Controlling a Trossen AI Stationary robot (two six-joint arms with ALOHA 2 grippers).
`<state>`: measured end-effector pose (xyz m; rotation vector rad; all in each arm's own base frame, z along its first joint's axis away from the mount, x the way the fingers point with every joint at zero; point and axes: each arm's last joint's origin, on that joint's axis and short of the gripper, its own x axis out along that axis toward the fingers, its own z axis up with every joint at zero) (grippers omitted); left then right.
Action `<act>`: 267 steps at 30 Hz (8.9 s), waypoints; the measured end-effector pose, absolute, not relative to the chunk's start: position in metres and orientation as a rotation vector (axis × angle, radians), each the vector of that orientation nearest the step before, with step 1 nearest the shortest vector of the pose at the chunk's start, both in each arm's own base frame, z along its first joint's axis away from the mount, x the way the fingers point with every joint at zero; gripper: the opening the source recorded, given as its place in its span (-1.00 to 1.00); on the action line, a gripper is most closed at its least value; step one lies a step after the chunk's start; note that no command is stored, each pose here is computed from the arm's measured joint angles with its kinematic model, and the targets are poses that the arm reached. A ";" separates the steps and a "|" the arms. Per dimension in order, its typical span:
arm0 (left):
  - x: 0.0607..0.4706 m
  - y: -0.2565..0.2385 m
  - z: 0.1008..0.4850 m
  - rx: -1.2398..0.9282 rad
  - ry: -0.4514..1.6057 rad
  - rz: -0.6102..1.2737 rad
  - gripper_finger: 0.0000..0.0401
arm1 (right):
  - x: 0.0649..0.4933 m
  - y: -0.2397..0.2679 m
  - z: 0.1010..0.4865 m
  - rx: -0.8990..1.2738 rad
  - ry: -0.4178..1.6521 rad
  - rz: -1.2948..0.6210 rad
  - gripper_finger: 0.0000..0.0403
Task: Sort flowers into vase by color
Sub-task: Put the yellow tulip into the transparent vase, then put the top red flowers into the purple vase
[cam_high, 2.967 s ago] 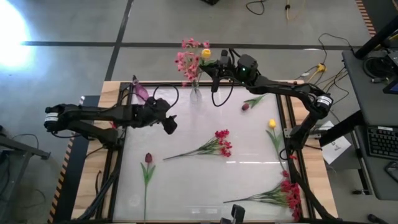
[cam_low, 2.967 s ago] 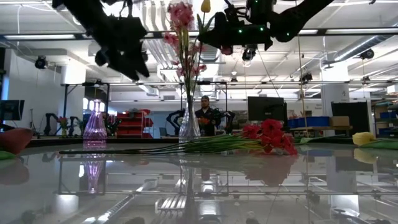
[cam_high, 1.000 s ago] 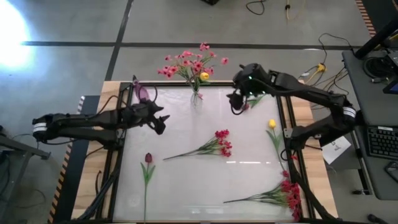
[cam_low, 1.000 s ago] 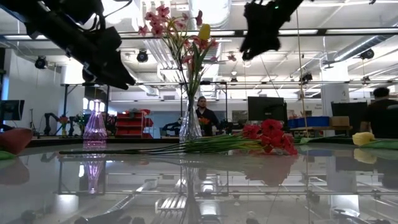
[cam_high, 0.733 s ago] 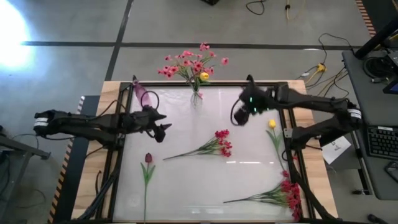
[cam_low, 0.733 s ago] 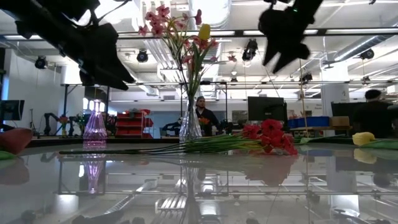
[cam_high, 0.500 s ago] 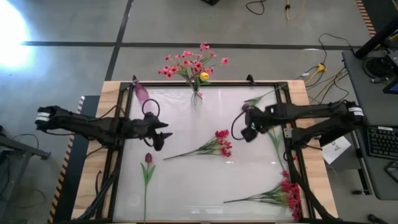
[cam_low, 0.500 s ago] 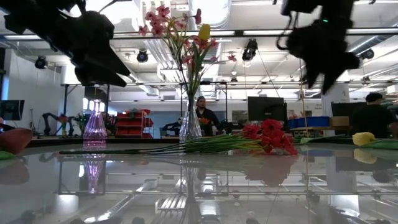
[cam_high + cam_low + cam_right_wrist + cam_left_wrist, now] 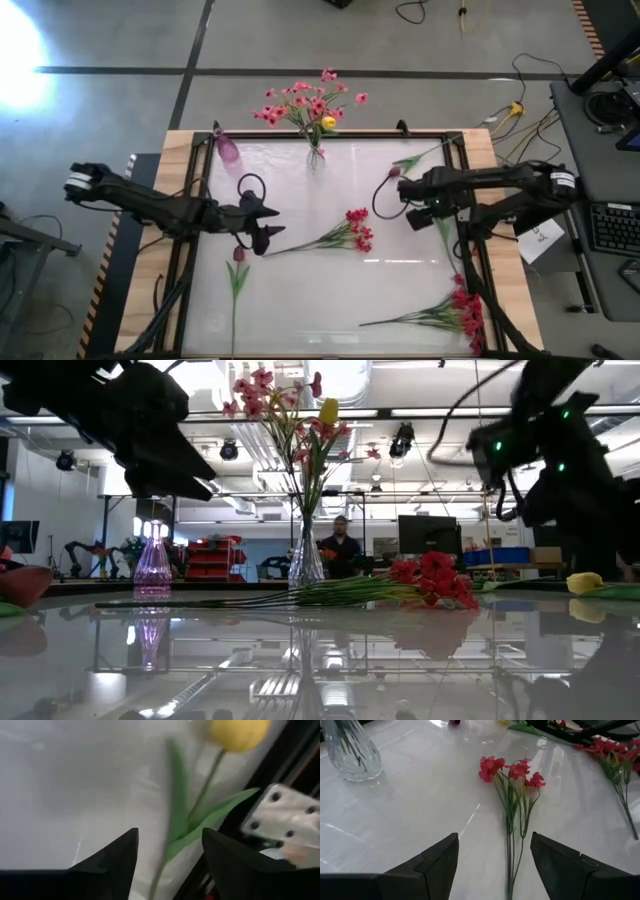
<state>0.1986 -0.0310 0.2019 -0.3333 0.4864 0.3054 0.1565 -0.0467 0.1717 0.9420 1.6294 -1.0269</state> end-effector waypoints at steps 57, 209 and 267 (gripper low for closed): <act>0.290 0.065 0.176 -0.339 0.205 0.712 0.17 | 0.249 -0.373 0.333 0.508 -0.081 -0.235 -0.95; 0.259 0.010 0.202 -0.219 0.682 0.334 0.04 | 0.291 -0.214 0.396 0.045 0.465 -0.238 0.53; 0.286 -0.018 0.242 0.059 0.674 0.016 -1.00 | 0.150 -0.050 0.464 0.154 0.638 -0.439 0.21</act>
